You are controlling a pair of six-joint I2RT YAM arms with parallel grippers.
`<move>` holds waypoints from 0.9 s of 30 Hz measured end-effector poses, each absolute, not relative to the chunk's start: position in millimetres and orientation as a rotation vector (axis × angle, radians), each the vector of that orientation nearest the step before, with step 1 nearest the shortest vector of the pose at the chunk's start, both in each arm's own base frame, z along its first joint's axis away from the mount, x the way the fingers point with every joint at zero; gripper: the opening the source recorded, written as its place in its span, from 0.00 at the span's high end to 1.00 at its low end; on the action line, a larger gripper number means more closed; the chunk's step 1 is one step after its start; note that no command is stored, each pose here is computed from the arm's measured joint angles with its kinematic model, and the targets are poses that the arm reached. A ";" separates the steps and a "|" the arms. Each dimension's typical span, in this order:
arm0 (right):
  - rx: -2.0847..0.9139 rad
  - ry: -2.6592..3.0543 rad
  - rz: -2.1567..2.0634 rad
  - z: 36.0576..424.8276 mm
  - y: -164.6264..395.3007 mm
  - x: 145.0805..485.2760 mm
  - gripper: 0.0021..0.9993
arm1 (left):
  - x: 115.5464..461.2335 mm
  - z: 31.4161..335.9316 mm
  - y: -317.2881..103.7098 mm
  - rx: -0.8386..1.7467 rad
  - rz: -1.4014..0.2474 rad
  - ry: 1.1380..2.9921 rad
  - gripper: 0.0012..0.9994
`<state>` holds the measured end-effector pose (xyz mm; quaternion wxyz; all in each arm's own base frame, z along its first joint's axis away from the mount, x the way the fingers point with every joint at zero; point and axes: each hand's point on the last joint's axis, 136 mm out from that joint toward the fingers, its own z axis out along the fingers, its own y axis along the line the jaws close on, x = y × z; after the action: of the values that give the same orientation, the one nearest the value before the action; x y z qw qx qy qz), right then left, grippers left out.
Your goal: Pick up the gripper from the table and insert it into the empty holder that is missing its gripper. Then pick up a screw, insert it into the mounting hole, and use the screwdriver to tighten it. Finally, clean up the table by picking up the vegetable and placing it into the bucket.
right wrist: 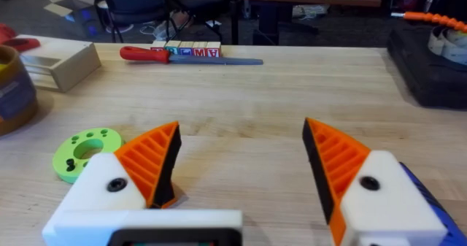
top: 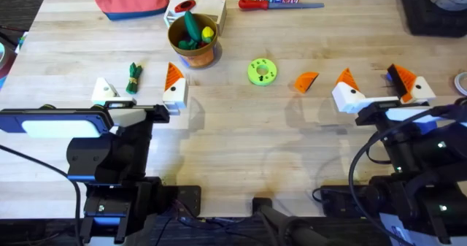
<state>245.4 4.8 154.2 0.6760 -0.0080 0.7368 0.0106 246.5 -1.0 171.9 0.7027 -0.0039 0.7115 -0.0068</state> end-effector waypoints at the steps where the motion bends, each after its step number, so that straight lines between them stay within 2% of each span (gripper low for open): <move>1: -0.018 1.657 0.024 154.2 4.8 245.4 0.01 | 246.5 171.9 -1.0 -0.009 -0.015 1.583 0.01; 12: -0.012 1.655 0.011 154.6 2.6 245.4 0.01 | 246.5 171.7 -0.3 -0.013 -0.013 1.585 0.01; 16: 0.004 1.713 0.021 151.1 2.2 241.2 0.01 | 242.2 168.3 2.5 -0.029 -0.002 1.654 0.01; 20: 0.008 1.835 0.022 158.5 2.0 228.6 0.01 | 233.1 210.4 8.1 -0.056 0.024 1.672 0.01; 23: 0.007 1.901 0.020 185.6 2.0 219.3 0.01 | 228.2 252.8 11.9 -0.072 0.043 1.704 0.01; 27: 0.007 2.009 0.019 226.5 1.9 211.2 0.01 | 234.2 275.3 19.1 -0.098 0.091 1.875 0.01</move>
<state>211.2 1.9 226.5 0.5365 0.0029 0.8439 0.0079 234.2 19.1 275.3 0.5901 -0.0421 0.8053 0.0392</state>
